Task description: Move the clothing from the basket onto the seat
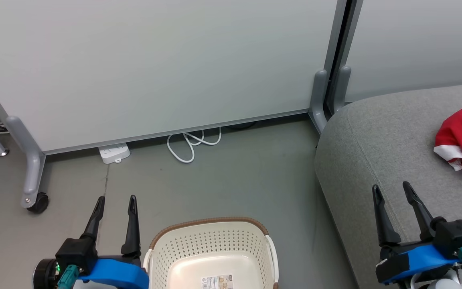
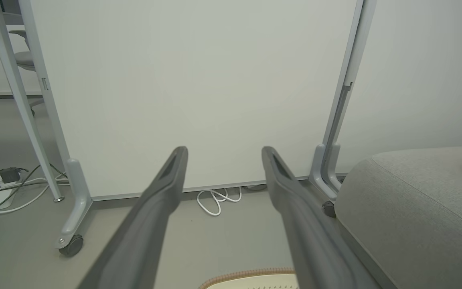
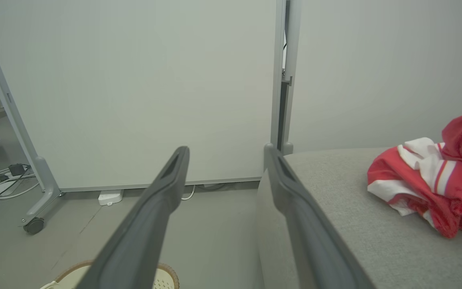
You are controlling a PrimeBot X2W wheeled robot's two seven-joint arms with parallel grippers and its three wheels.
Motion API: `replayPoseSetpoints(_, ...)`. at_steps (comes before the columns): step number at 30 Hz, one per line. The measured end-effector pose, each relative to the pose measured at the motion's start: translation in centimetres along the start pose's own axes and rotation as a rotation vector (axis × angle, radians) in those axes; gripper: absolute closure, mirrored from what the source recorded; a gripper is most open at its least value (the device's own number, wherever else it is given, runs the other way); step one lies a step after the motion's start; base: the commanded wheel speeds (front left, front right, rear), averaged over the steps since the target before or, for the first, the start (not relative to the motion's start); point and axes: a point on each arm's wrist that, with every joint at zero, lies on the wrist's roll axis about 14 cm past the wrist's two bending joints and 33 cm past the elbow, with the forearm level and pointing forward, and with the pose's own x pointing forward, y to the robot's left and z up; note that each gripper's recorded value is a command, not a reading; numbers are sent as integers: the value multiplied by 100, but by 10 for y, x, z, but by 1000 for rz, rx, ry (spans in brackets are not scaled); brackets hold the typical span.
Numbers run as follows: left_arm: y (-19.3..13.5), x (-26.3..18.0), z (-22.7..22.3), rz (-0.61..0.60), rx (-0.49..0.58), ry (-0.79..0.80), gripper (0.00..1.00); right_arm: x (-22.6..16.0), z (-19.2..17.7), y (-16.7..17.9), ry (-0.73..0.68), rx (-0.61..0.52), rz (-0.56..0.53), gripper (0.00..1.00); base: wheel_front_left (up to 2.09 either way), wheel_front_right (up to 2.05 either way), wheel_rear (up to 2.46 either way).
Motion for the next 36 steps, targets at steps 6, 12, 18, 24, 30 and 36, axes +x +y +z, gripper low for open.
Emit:
replayPoseSetpoints(6, 1, -5, -4, 2, 7, 14, 0, -1, -1, 5, 2, 7, 8, 0, 0, 0, 0)
replayPoseSetpoints(12, 3, -8, -7, 9, 12, 23, 0, -1, -1, 7, 2, 9, 14, 0, 0, 0, 0)
replayPoseSetpoints(18, 6, -21, -31, 24, 0, 103, 100, -9, -22, 7, 72, 20, 8, 100, 0, 0, 0)
replayPoseSetpoints(24, 14, -25, -40, 69, -98, 142, 100, -12, -30, 1, 106, 119, -32, 100, 0, 0, 0)
replayPoseSetpoints(30, 18, -24, -40, 103, -210, 143, 100, -12, -31, -3, 114, 234, -66, 100, 0, 0, 0)
replayPoseSetpoints(36, 23, -22, -37, 132, -313, 134, 100, -11, -32, -5, 117, 339, -93, 100, 0, 0, 0)
